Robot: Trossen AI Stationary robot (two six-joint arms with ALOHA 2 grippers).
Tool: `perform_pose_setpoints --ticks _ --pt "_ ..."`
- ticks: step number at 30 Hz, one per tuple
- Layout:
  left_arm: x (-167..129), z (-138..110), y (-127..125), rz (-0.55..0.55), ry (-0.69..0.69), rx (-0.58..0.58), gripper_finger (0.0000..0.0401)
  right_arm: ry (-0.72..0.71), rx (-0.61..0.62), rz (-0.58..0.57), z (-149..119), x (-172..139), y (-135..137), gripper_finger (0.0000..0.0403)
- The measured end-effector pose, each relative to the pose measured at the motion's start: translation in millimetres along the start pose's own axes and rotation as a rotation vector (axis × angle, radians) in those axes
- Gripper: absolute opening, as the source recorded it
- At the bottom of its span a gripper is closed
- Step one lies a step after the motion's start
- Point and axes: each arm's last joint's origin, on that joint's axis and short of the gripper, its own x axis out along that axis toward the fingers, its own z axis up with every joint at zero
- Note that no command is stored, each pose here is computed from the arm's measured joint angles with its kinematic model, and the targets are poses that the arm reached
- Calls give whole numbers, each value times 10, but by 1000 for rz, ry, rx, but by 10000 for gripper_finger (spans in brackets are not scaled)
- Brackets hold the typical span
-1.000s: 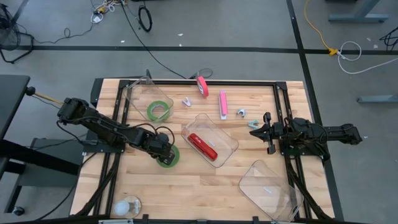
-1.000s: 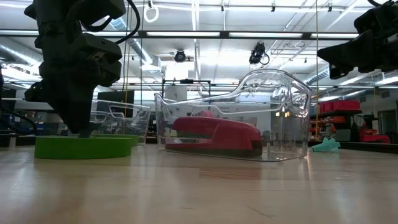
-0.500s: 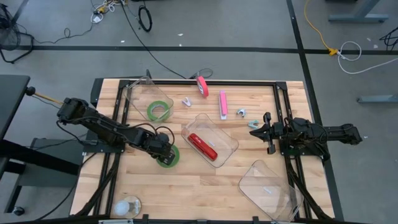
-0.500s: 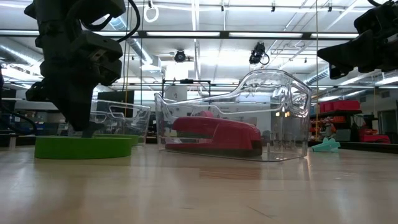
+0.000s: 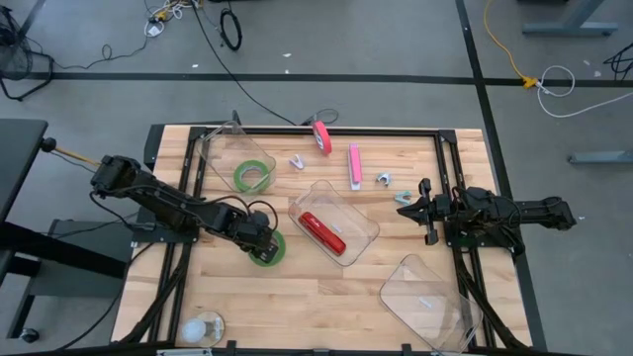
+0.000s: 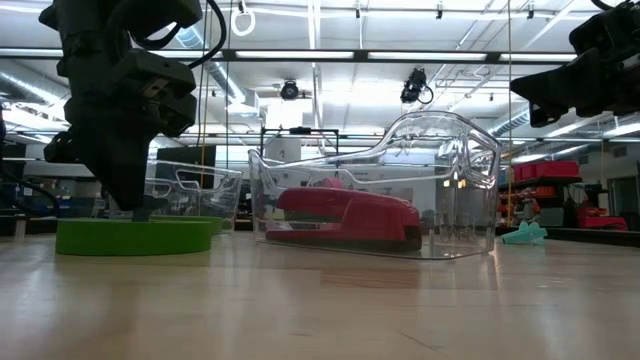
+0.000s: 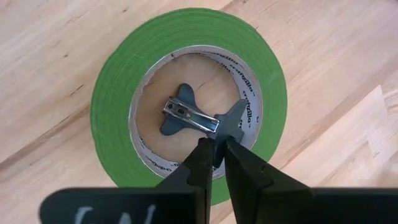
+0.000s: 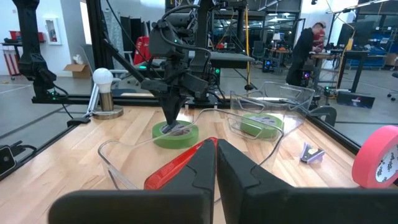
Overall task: Pick and place Stapler, Stapler remover, tape
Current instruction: Put the black staple remover into the bottom transparent bin
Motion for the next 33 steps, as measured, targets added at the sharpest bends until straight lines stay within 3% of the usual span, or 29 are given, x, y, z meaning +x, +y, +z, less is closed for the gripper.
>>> perform_pose_setpoints --ticks 22,33 --pt "-29 16 -57 -26 -3 3 10 0 0 0 0 0 0 18" --pt "-220 73 -169 48 -20 80 9 0 0 0 0 0 0 18"
